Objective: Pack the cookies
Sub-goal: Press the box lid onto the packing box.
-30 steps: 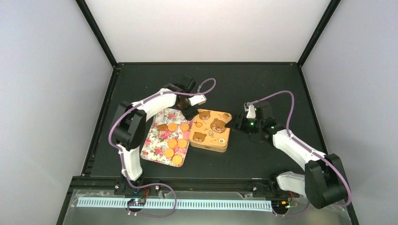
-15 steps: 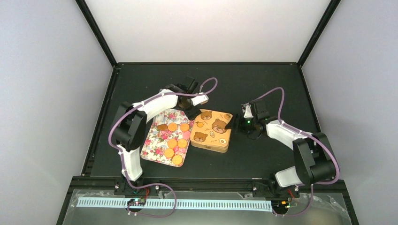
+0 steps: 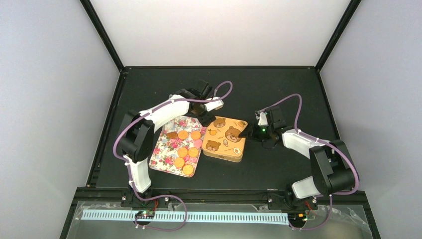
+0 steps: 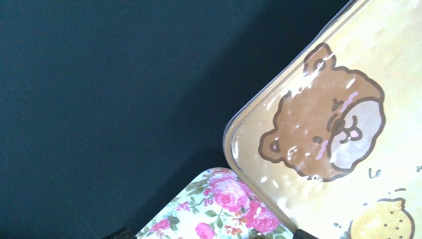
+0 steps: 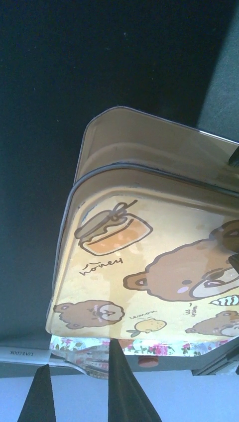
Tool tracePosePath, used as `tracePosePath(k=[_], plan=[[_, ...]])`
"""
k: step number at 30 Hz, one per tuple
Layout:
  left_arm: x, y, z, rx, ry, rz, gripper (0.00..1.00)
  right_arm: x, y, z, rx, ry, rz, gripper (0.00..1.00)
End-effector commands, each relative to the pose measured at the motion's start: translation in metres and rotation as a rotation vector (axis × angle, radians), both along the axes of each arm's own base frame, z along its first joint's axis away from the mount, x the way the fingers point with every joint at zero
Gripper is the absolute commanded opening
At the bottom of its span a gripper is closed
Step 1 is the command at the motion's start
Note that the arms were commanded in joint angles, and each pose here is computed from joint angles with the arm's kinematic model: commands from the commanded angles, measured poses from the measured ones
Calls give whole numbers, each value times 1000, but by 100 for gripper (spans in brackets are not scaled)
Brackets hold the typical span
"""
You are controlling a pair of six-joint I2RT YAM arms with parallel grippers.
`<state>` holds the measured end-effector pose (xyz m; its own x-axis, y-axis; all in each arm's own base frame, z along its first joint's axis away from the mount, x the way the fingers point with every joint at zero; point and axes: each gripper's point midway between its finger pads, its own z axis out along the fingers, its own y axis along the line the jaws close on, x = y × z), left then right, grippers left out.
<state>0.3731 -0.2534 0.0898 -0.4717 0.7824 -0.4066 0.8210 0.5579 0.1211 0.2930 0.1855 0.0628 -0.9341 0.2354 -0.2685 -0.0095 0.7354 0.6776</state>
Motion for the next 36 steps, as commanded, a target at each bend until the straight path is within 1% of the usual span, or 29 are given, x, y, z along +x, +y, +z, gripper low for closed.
tracePosePath(k=[1,5,9,14,19,20,22,24,25,26,27,30,32,36], plan=[[1,-8,28,-36,-35,-5,85,-13,-14,-34,-73,65,-13,44],[-6,-2,41,-24,-29,-25,86,-24,-26,-52,-129,91,-31,43],[-21,-2,57,-58,-19,-67,87,-30,-28,-62,-127,109,-37,39],[-41,-5,49,-73,42,-108,87,-21,-29,-45,-156,65,-31,35],[-54,-5,33,-68,92,-142,86,-6,-36,-26,-201,24,-30,35],[-55,-3,33,-63,92,-141,87,-4,-37,-25,-205,28,-27,38],[-54,0,36,-57,86,-138,87,1,-40,-20,-223,19,-24,51],[-50,4,45,-60,74,-128,89,7,-43,-6,-240,-14,-25,61],[-47,8,53,-67,65,-117,91,14,-44,4,-249,-42,-31,66],[-43,13,60,-73,60,-100,97,18,-45,14,-254,-65,-33,71],[-37,18,70,-86,45,-83,98,24,-47,25,-263,-92,-42,79],[-20,41,95,-124,11,-13,99,38,-54,54,-294,-157,-68,99],[-7,64,108,-144,-28,49,99,48,-60,70,-315,-190,-90,100],[29,124,124,-199,-122,245,99,65,-87,97,-396,-263,-184,100]])
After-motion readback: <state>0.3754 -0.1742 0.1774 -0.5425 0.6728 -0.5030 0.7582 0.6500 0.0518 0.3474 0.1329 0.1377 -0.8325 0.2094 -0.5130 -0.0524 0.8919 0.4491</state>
